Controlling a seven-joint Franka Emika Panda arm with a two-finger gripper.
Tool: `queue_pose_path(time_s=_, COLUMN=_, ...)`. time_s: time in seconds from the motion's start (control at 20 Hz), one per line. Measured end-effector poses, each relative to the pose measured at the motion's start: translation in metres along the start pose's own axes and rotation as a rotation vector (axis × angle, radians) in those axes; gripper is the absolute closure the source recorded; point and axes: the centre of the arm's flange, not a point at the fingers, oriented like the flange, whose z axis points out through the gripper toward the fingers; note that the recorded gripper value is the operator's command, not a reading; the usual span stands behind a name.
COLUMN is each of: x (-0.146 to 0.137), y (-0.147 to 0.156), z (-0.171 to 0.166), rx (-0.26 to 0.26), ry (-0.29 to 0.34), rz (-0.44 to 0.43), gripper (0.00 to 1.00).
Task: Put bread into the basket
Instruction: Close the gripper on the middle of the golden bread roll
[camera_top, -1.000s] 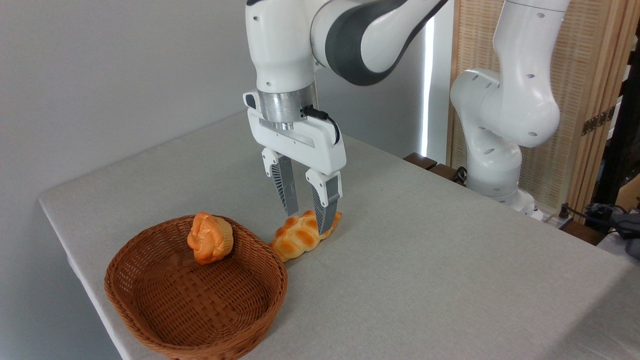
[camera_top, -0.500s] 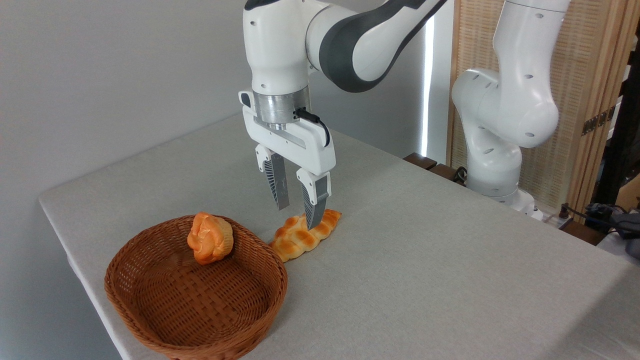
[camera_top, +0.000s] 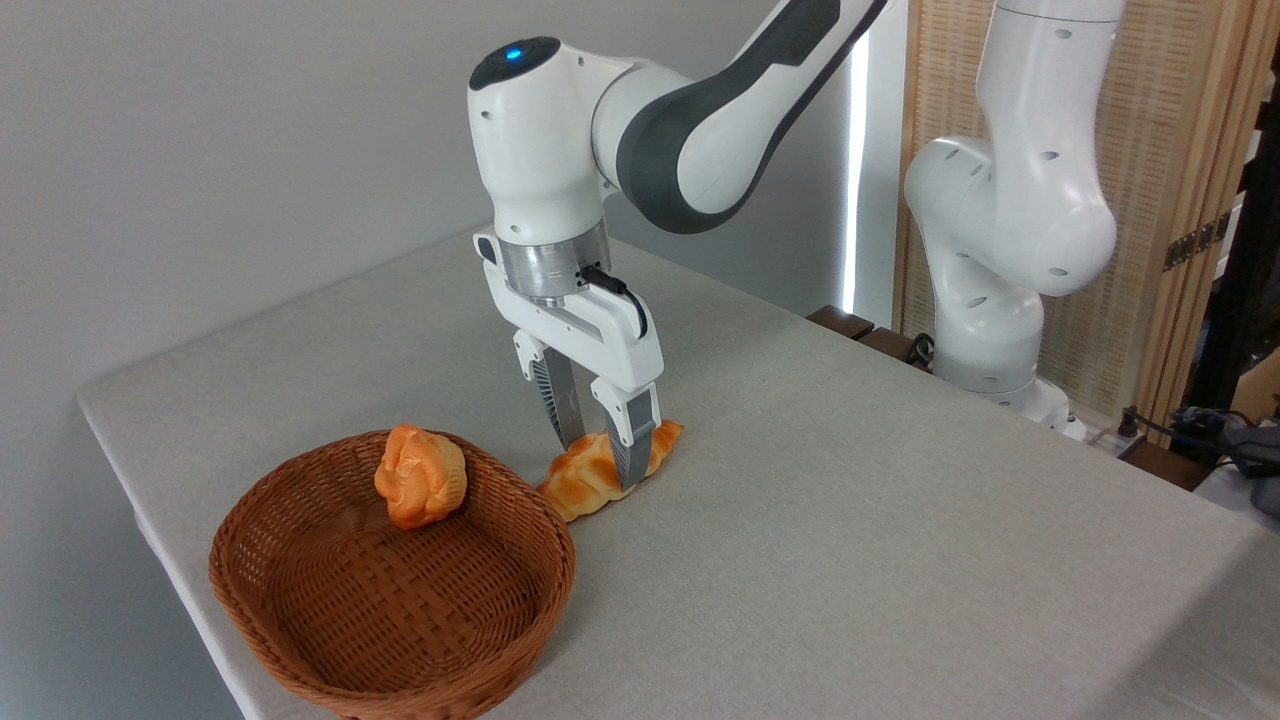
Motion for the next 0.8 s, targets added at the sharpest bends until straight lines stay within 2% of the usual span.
queue_pose_path(time_s=0.8, x=0.0085, y=-0.0022, z=-0.0045, rx=0.022, ry=0.025, rz=0.008, gripper=0.00)
